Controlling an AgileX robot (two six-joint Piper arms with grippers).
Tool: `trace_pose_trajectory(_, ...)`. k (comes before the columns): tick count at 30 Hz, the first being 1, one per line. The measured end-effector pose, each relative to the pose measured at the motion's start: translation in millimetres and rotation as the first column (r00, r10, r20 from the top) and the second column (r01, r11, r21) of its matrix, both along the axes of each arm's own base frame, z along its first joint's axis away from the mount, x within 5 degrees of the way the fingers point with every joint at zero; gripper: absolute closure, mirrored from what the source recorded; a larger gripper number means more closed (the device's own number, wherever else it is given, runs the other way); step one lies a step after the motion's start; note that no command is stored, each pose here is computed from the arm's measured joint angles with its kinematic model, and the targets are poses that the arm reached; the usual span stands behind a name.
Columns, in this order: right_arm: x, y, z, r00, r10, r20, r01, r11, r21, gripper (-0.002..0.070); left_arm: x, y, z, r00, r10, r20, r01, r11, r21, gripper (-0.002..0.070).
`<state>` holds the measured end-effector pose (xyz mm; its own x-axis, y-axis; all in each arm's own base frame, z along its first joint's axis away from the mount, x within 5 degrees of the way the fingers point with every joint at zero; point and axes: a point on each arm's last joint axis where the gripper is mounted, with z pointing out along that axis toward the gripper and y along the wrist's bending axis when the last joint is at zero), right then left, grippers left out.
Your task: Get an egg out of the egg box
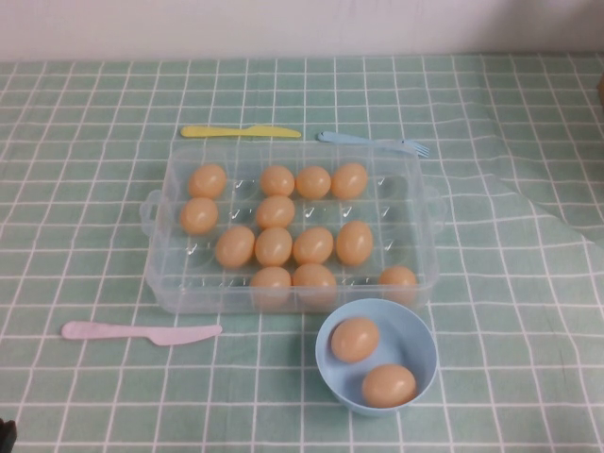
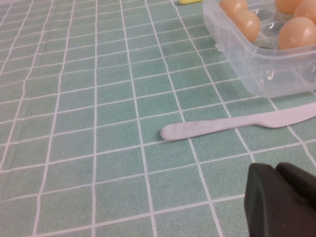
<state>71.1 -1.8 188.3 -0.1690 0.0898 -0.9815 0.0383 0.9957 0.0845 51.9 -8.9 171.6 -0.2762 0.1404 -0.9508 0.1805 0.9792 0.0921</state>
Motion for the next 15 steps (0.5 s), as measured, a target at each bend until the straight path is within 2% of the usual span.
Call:
trace_pose_trajectory(8,-13,-1,-1,0.999,-0.012,0.036,0.012,1.0,-0.001,0.0694,0,0,0,1.0,0.0,0.0,0.0,1.0,0.0,0.0678)
trace_pose_trajectory(15,-16,2,-7,0.999,0.042,-0.017,-0.042,0.999,0.001,0.0694,0,0,0,1.0,0.0,0.0,0.0,1.0,0.0,0.0678)
